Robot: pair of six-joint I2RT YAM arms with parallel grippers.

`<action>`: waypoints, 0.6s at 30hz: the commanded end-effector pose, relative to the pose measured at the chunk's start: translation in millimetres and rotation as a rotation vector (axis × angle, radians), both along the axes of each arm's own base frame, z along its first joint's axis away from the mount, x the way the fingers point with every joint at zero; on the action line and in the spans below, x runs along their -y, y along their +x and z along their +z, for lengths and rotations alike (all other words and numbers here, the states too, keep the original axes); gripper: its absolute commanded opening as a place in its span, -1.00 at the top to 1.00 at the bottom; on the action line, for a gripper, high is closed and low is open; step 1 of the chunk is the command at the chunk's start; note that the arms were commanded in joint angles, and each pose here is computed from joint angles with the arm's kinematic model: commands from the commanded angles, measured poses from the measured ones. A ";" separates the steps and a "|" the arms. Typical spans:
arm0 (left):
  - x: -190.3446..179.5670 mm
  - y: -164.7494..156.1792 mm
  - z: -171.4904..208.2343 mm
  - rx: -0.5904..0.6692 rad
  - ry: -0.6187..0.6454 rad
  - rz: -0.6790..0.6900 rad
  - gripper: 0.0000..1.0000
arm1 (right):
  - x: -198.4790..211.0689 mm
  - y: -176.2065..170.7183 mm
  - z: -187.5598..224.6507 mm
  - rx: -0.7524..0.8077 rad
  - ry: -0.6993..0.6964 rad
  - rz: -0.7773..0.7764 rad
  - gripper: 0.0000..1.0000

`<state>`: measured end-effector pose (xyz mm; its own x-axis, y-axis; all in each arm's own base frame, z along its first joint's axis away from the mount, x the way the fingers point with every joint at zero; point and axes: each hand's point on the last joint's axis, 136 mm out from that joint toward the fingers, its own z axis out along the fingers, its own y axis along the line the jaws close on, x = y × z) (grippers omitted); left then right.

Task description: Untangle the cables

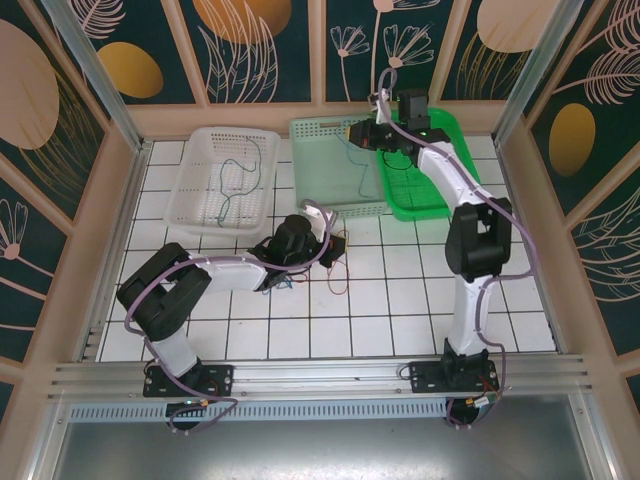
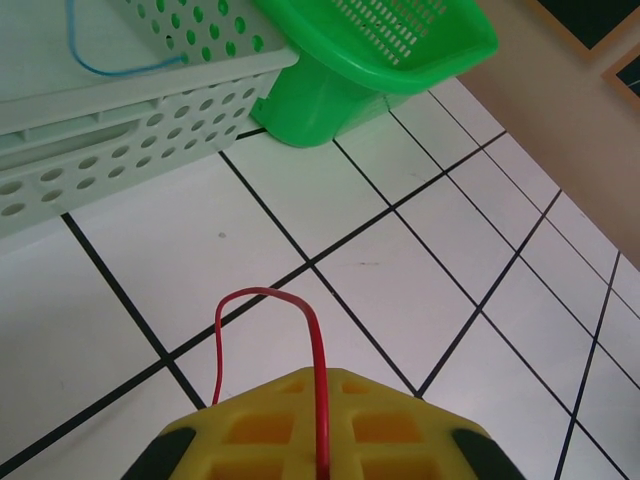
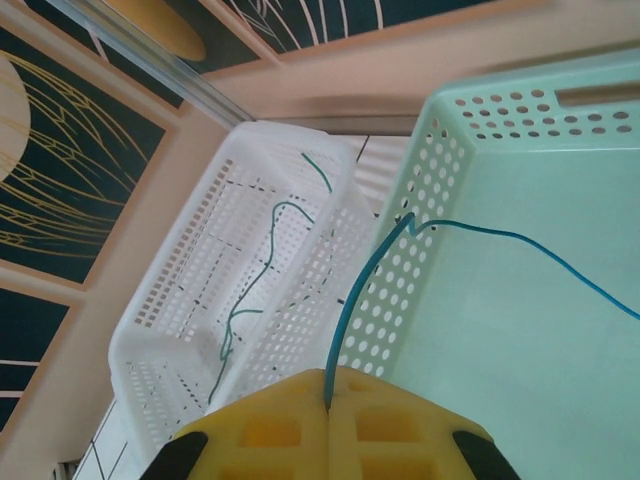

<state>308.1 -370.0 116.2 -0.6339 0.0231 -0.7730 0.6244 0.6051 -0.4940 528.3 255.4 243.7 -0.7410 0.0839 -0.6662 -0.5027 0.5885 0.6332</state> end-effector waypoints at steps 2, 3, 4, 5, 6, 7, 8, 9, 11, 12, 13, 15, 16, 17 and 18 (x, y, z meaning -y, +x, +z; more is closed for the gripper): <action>7.9 -4.5 18.7 0.023 -0.062 -0.027 0.81 | -17.5 12.9 -13.6 -0.029 0.028 0.047 0.95; 8.1 -4.8 19.1 0.023 -0.065 -0.027 0.81 | -18.9 16.1 -19.7 -0.040 0.024 0.046 0.92; 7.9 -4.7 19.6 0.024 -0.068 -0.027 0.81 | -20.1 18.3 -25.1 -0.051 0.022 0.046 0.87; 8.0 -5.0 19.2 0.024 -0.068 -0.028 0.81 | -21.0 19.7 -29.1 -0.059 0.020 0.045 0.75; 7.4 -5.5 28.8 0.038 -0.083 -0.026 0.81 | -21.1 22.0 -33.3 -0.067 0.015 0.040 0.57; 6.5 -4.8 32.9 0.045 -0.090 -0.024 0.81 | -21.7 23.0 -37.7 -0.077 0.008 0.041 0.37; 6.7 -4.9 33.9 0.048 -0.092 -0.024 0.81 | -22.7 22.9 -40.2 -0.083 0.003 0.046 0.21; 7.2 -5.7 34.7 0.050 -0.093 -0.026 0.81 | -22.7 23.6 -44.3 -0.094 -0.004 0.047 0.11; 7.0 -5.0 36.7 0.054 -0.095 -0.025 0.80 | -22.6 23.2 -48.9 -0.116 -0.018 0.045 -0.07; 6.9 -4.4 37.1 0.054 -0.096 -0.023 0.80 | -23.2 21.9 -49.3 -0.121 -0.020 0.047 -0.22; 7.1 -5.0 37.5 0.054 -0.095 -0.026 0.80 | -22.2 20.6 -47.5 -0.120 -0.022 0.049 -0.35; 6.9 -4.7 39.0 0.055 -0.097 -0.024 0.79 | -20.6 18.5 -39.7 -0.104 -0.027 0.040 -0.51; 6.6 -4.2 40.6 0.058 -0.100 -0.023 0.79 | -20.2 16.6 -34.4 -0.089 -0.024 0.039 -0.56; 6.3 -4.6 41.0 0.058 -0.101 -0.022 0.79 | -19.0 15.9 -29.1 -0.074 -0.023 0.034 -0.60; 6.1 -4.8 41.9 0.058 -0.104 -0.020 0.79 | -17.7 14.7 -21.7 -0.058 -0.024 0.027 -0.63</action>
